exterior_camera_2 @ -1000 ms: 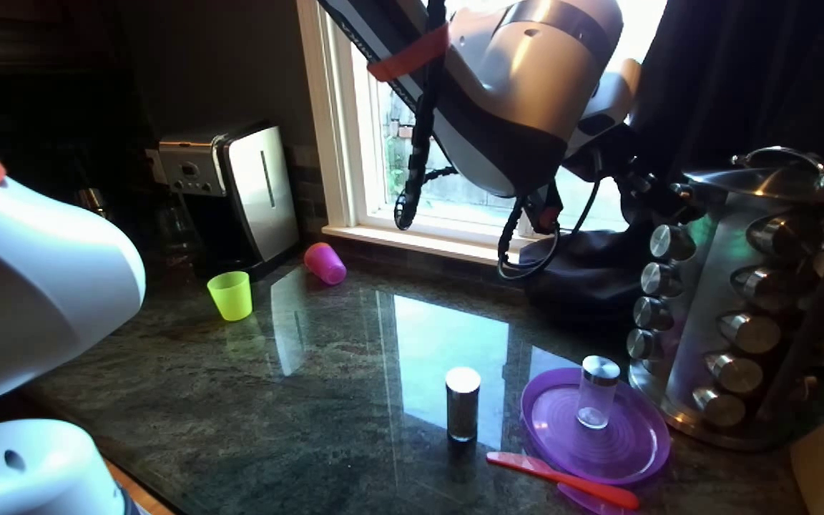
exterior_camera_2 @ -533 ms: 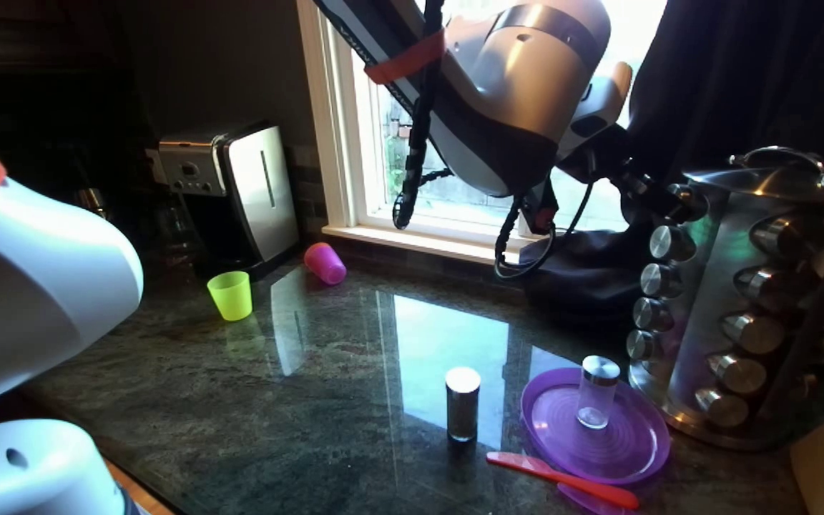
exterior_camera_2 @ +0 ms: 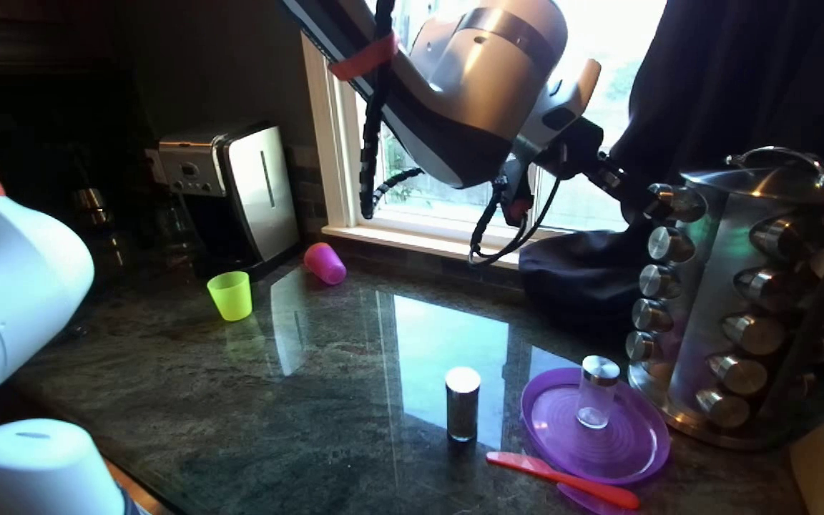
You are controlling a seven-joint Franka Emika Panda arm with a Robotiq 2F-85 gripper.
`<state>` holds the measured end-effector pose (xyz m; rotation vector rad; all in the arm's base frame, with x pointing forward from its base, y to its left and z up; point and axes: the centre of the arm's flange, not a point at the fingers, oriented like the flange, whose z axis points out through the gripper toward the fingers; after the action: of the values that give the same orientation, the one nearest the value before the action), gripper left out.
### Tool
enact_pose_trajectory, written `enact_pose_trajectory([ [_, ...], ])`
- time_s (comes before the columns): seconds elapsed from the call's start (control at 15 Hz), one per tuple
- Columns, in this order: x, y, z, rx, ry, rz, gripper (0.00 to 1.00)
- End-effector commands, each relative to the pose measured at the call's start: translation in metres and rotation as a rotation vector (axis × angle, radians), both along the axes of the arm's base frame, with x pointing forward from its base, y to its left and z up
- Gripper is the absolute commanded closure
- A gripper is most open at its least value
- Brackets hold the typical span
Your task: Pick up a jar from the silver object and put it on the table
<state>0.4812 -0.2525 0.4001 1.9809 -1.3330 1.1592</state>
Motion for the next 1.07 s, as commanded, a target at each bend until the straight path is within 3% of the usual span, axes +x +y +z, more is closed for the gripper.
enact_pose_trajectory([
  [0.0, -0.011, 0.023, 0.007, -0.015, 0.051, -0.052, 0.75],
  [0.6, -0.021, 0.059, 0.016, -0.037, 0.118, -0.06, 0.75],
  [1.0, -0.029, 0.06, 0.019, -0.087, 0.112, -0.096, 0.75],
])
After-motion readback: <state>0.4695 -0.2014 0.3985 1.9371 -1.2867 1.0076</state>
